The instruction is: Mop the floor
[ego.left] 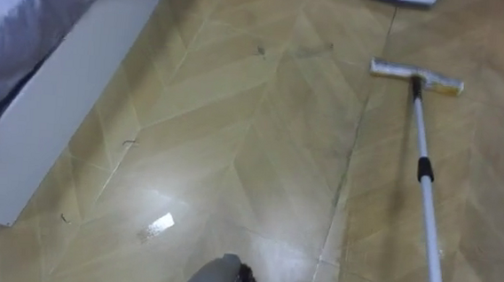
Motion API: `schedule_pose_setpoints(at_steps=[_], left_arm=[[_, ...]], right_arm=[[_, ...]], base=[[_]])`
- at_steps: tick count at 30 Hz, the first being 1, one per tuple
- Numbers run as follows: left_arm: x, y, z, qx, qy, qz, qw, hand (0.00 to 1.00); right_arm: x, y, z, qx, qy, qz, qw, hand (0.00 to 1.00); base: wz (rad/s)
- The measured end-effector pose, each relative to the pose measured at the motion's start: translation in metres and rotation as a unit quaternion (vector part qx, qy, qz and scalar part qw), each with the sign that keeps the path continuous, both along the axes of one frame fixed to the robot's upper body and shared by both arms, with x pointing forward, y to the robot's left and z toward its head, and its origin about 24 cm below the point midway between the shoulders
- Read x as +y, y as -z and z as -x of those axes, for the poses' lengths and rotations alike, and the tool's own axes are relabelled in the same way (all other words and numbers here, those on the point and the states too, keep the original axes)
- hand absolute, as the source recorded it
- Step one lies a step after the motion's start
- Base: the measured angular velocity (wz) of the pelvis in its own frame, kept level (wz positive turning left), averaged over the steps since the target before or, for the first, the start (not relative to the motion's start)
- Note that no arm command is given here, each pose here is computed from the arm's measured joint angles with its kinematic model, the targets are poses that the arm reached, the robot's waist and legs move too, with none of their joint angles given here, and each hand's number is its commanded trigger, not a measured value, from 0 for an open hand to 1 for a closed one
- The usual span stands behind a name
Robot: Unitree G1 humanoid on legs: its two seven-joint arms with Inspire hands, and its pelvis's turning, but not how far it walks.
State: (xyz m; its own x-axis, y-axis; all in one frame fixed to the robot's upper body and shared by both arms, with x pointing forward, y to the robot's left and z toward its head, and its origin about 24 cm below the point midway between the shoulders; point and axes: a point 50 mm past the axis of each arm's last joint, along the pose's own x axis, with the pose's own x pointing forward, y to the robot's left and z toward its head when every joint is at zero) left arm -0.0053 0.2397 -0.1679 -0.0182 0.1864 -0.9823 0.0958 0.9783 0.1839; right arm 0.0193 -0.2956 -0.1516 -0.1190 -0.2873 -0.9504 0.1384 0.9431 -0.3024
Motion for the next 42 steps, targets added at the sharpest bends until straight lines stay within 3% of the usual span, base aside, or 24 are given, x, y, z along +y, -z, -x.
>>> schedule_pose_setpoints(at_steps=[2,5,7,12,17,23,34,42], left_arm=[[-0.001,0.001,-0.007,-0.01,0.002,0.001,1.0,0.0],[-0.002,0.0,-0.037,-0.052,0.014,-0.002,0.999,0.0],[-0.006,0.0,-0.055,-0.077,0.018,-0.001,0.997,0.0],[-0.005,-0.002,-0.069,-0.09,0.005,-0.016,0.996,0.0],[0.005,-0.004,-0.066,-0.083,0.005,-0.034,0.996,0.0],[0.013,-0.003,-0.042,-0.048,-0.025,-0.049,0.997,0.0],[0.009,0.0,-0.011,-0.015,-0.076,-0.055,0.996,0.0],[0.009,-0.001,-0.005,-0.002,-0.083,-0.062,0.995,0.0]], right_arm=[[0.004,0.002,0.015,0.023,0.004,-0.007,1.0,1.0],[0.009,0.003,0.01,0.031,0.002,-0.014,0.999,1.0],[0.008,0.0,-0.018,0.019,-0.016,0.004,1.0,1.0],[0.01,-0.012,-0.095,-0.078,-0.031,0.025,0.996,1.0],[0.011,-0.02,-0.121,-0.132,-0.014,-0.006,0.991,1.0],[0.011,-0.011,-0.094,-0.121,0.018,-0.043,0.992,1.0],[0.031,0.011,-0.003,-0.04,0.049,-0.085,0.994,1.0],[0.031,0.011,0.021,0.014,-0.007,-0.067,0.998,1.0]], base=[[-0.27],[-0.2],[-0.39],[-0.41],[0.39],[0.27],[0.03],[-0.08]])
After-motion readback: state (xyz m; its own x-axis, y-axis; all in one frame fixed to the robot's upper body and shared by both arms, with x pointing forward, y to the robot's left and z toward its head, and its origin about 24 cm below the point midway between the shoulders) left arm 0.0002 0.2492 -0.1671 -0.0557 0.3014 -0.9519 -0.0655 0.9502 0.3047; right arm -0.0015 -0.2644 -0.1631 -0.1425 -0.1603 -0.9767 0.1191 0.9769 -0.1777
